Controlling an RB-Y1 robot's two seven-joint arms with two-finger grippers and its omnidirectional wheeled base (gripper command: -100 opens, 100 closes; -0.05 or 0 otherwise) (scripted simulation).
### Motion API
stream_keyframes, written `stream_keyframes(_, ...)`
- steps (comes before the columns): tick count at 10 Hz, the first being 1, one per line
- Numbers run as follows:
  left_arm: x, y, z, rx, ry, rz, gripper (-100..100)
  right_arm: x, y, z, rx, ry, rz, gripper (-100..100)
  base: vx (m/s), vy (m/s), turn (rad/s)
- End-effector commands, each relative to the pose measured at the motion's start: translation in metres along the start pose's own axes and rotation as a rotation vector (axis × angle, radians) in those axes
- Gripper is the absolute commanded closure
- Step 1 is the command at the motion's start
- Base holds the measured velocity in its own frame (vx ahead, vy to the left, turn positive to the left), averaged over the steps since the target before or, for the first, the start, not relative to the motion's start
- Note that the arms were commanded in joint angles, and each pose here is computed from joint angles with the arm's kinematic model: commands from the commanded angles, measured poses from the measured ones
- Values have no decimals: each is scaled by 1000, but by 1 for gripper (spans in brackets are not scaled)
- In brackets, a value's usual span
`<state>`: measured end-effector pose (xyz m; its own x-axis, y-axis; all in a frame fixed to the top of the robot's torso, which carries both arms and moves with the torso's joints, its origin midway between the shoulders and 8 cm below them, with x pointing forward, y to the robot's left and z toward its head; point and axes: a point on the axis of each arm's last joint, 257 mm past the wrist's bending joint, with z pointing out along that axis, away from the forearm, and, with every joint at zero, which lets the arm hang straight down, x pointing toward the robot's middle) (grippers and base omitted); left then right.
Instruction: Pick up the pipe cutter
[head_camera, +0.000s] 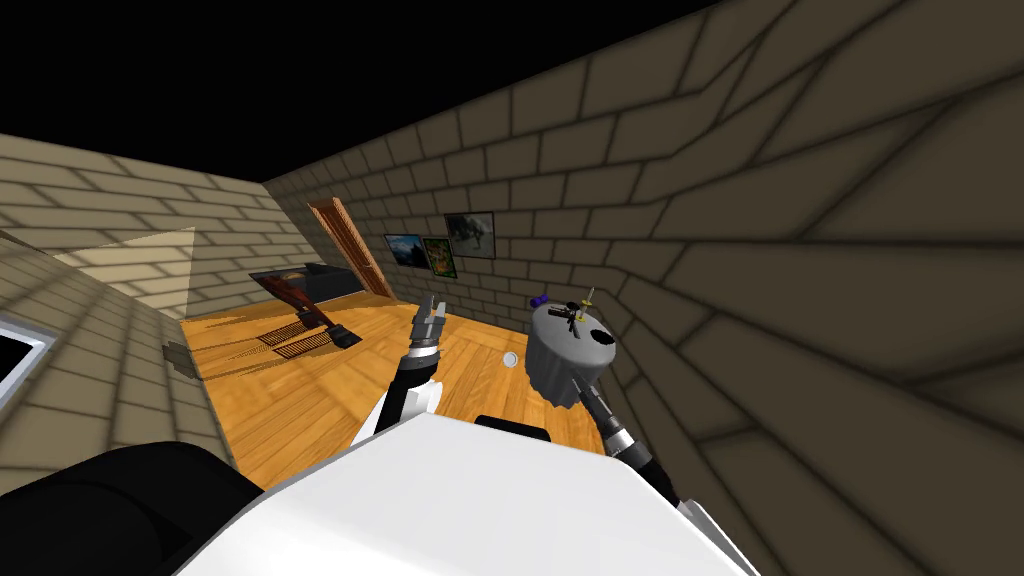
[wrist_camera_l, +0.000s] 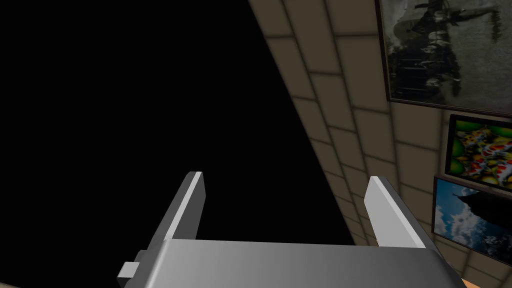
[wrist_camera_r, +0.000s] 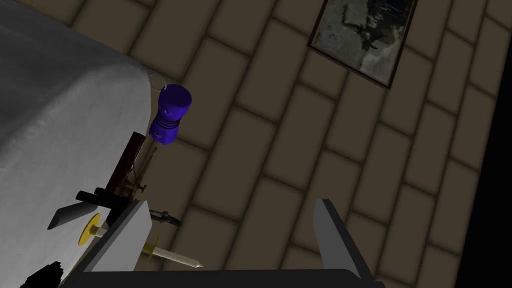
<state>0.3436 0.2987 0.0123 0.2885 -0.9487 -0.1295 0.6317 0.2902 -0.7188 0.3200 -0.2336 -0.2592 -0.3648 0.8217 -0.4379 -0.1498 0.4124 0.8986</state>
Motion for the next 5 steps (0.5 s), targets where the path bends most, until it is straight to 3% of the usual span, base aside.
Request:
stream_keyframes(1, 0, 0, 0, 0, 0, 0, 0, 14, -35, -19, 91, 62, -36, -100, -6, 178, 146)
stream_keyframes(4, 0, 0, 0, 0, 0, 0, 0, 19, -65, -36, 163, 116, -75, -100, -16, 113, 59)
stream_keyframes(5, 0, 0, 0, 0, 0, 0, 0, 22, -88, -51, 221, 159, -110, -100, 7, 110, 91)
